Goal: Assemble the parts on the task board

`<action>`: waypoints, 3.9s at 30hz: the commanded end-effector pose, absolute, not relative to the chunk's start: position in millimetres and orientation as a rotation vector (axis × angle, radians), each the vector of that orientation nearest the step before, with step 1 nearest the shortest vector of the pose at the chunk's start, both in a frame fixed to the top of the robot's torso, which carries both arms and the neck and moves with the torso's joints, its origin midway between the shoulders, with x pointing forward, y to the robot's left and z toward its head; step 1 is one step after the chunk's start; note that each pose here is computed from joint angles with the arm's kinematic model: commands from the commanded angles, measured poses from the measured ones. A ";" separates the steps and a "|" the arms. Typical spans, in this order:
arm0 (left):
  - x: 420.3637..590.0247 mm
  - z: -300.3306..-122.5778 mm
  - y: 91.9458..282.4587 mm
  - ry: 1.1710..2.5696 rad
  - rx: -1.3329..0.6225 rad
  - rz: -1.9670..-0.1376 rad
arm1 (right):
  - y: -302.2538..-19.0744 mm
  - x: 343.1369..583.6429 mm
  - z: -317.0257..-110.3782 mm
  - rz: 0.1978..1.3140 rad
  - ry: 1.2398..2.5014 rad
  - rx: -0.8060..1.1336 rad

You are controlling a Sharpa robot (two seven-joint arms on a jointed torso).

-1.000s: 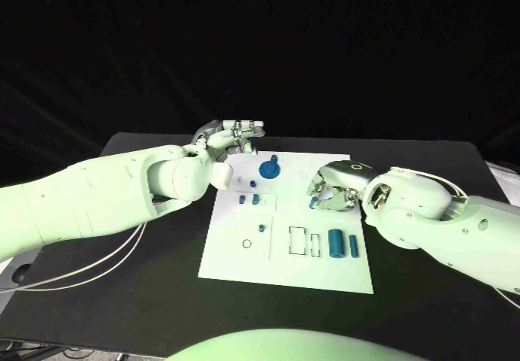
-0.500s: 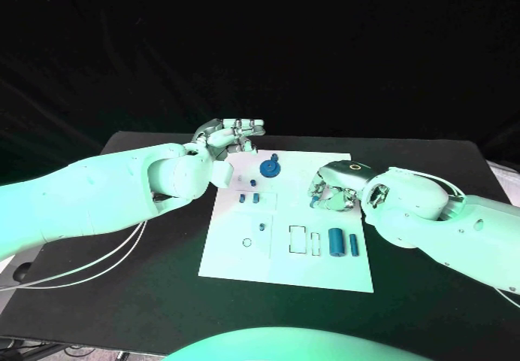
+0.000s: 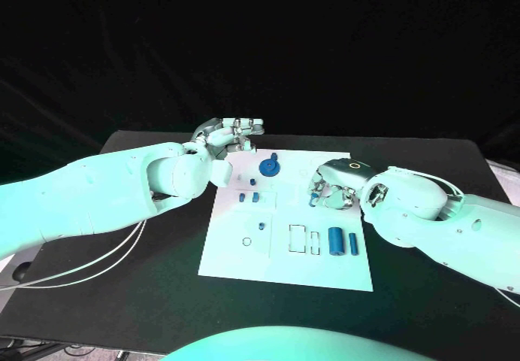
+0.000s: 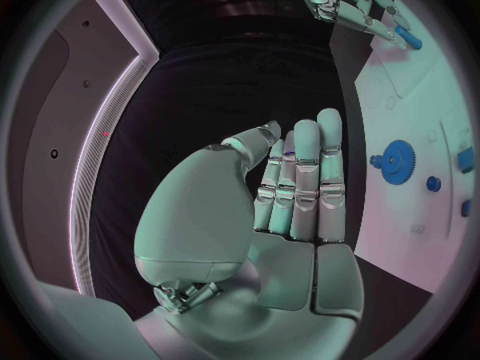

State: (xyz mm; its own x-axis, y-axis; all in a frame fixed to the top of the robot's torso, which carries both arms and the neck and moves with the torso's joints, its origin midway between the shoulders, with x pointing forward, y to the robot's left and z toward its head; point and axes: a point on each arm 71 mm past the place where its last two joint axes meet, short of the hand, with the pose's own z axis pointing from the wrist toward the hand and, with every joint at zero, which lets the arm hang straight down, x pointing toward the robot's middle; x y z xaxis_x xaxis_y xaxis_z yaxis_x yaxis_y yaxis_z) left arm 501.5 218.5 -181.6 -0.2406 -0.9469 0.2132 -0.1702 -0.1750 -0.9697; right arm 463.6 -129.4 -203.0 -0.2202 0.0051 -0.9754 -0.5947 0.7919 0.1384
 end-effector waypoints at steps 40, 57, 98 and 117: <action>503.4 -181.5 217.0 1.422 -1.331 -1.510 | -52.9 392.2 -178.3 0.978 1.589 -0.437; 503.6 -181.6 213.2 1.428 -1.328 -1.520 | -19.4 382.6 -224.4 1.010 1.686 -0.464; 504.0 -182.1 210.3 1.438 -1.329 -1.525 | -3.5 382.1 -243.6 0.899 1.742 -0.602; 504.0 -182.7 212.1 1.450 -1.333 -1.527 | -26.2 377.3 -223.7 0.991 1.562 -0.413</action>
